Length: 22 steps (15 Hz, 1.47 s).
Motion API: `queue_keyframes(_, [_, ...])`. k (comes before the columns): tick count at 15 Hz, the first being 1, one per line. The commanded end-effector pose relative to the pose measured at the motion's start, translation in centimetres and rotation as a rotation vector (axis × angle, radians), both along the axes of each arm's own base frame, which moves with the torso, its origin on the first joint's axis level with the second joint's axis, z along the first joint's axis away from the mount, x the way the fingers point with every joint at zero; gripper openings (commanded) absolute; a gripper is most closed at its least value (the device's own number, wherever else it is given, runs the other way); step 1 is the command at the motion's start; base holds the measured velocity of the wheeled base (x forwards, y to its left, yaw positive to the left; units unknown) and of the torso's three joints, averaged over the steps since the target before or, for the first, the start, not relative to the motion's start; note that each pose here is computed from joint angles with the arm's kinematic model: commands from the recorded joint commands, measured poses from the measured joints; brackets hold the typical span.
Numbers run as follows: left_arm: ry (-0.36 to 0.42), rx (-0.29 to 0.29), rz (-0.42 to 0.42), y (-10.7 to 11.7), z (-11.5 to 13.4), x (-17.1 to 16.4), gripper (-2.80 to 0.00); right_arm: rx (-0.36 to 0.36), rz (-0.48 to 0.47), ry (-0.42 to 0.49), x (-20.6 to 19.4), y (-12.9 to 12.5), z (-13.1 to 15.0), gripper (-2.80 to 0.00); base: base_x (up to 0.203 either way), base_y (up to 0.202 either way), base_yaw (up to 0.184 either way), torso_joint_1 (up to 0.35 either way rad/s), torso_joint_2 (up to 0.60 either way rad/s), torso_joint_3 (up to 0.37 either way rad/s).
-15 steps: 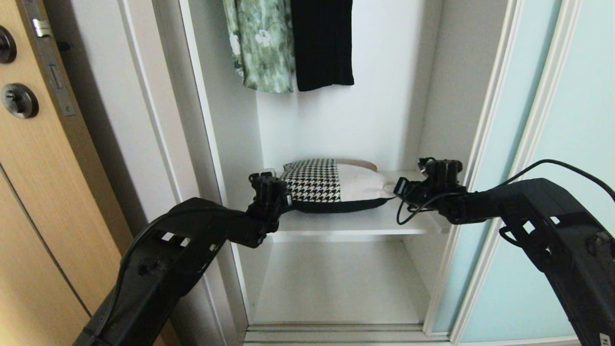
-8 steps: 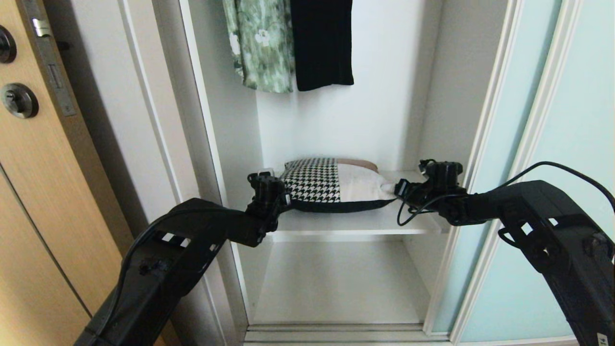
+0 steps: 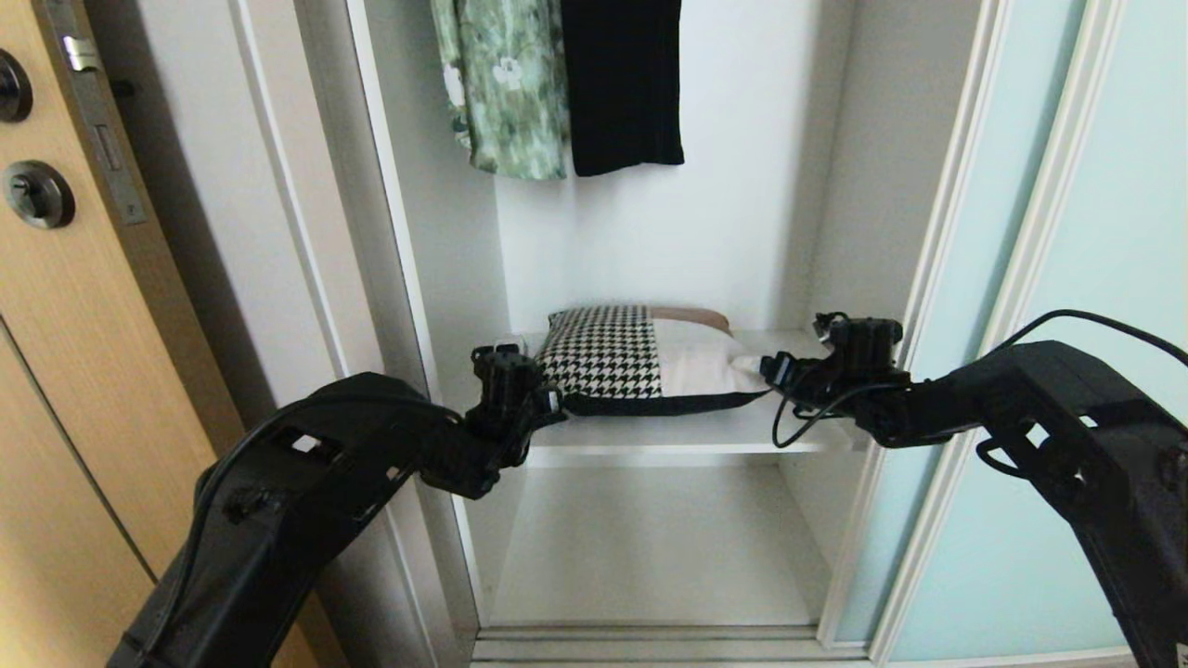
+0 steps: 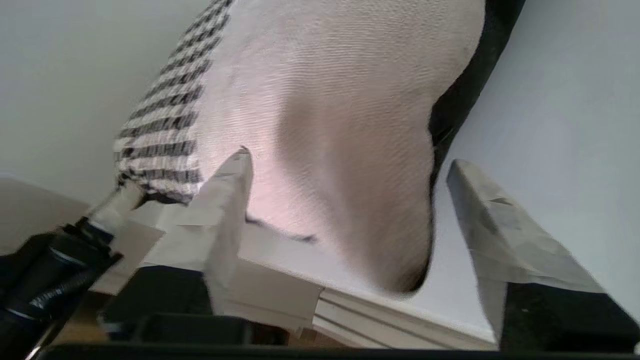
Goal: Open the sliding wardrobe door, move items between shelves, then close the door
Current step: Place the pillow on the higher shelf
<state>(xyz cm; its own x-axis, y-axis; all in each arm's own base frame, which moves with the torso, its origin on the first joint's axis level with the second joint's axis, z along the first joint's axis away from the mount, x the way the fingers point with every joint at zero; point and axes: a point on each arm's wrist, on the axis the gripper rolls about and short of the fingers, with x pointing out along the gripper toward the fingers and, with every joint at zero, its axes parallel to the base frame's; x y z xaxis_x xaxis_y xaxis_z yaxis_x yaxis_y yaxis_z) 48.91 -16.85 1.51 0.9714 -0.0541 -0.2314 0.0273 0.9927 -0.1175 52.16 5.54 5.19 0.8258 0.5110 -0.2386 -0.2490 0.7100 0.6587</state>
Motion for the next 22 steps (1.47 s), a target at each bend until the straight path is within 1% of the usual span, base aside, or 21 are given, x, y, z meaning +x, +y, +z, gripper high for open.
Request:
queue_keyframes(1, [-0.034,-0.004,-0.018,0.1,2.2,-1.3,0.00,0.002,0.002,-0.008,-1.2,-0.1,1.9,0.00,0.000,0.000,0.000,0.000,0.00,0.000])
queue_keyframes(4, [-0.090,0.020,-0.028,0.5,3.3,-2.0,0.00,-0.013,0.006,0.005,-1.9,-0.1,1.9,0.00,0.000,0.000,0.000,0.000,0.00,0.000])
queue_keyframes(6, [-0.107,0.022,-0.026,1.0,4.5,-2.9,0.00,-0.020,0.010,0.007,-2.8,-0.2,2.1,0.00,0.000,0.000,0.000,0.000,0.00,0.000])
queue_keyframes(7, [-0.108,0.022,-0.028,1.3,5.3,-3.7,0.00,-0.021,0.010,0.000,-3.4,-0.2,2.6,0.00,0.000,0.000,0.000,0.000,0.00,0.000])
queue_keyframes(9, [-0.141,0.009,-0.031,1.8,7.4,-5.6,0.00,-0.022,0.012,-0.001,-5.2,-0.4,3.9,0.00,0.000,0.000,0.000,0.000,0.00,0.000])
queue_keyframes(11, [-0.176,-0.006,-0.040,2.1,10.3,-7.9,0.00,-0.026,0.026,0.010,-7.6,-0.6,5.1,0.00,0.000,0.000,0.000,0.000,0.00,0.000])
queue_keyframes(12, [-0.186,-0.012,-0.043,2.3,11.6,-9.2,-2.80,-0.034,0.032,0.014,-8.9,-0.7,5.5,0.00,0.000,0.000,0.000,0.000,0.00,0.000])
queue_keyframes(13, [-0.198,-0.017,-0.044,2.5,12.9,-10.5,-2.80,-0.044,0.037,0.005,-10.4,-0.8,6.0,-2.80,0.000,0.000,0.000,0.000,0.00,0.000])
queue_keyframes(16, [-0.212,-0.018,-0.043,4.0,16.3,-14.8,-2.80,-0.070,0.057,-0.053,-15.2,-0.9,8.6,-2.80,0.000,0.000,0.000,0.000,0.00,0.000])
queue_keyframes(17, [-0.221,-0.016,-0.040,4.8,17.6,-16.6,-2.80,-0.089,0.065,-0.077,-17.1,-1.0,9.6,-2.80,0.000,0.000,0.000,0.000,0.00,0.000])
queue_keyframes(19, [-0.238,0.017,-0.027,6.2,19.6,-19.9,-2.80,-0.125,0.071,-0.121,-20.5,-1.3,11.2,-2.80,0.000,0.000,0.000,0.000,0.00,0.000])
queue_keyframes(20, [-0.245,0.038,-0.001,6.9,20.3,-21.5,-2.80,-0.142,0.071,-0.132,-22.2,-1.5,11.7,-2.80,0.000,0.000,0.000,0.000,0.00,0.000])
queue_keyframes(21, [-0.232,0.074,0.049,7.8,20.2,-23.5,-2.80,-0.163,0.065,-0.130,-24.2,-1.7,11.9,-2.80,0.000,0.000,0.000,0.000,0.00,0.000])
queue_keyframes(22, [-0.225,0.098,0.089,8.5,20.0,-24.9,-2.80,-0.178,0.054,-0.114,-25.7,-1.9,11.6,-2.80,0.000,0.000,0.000,0.000,0.00,0.000])
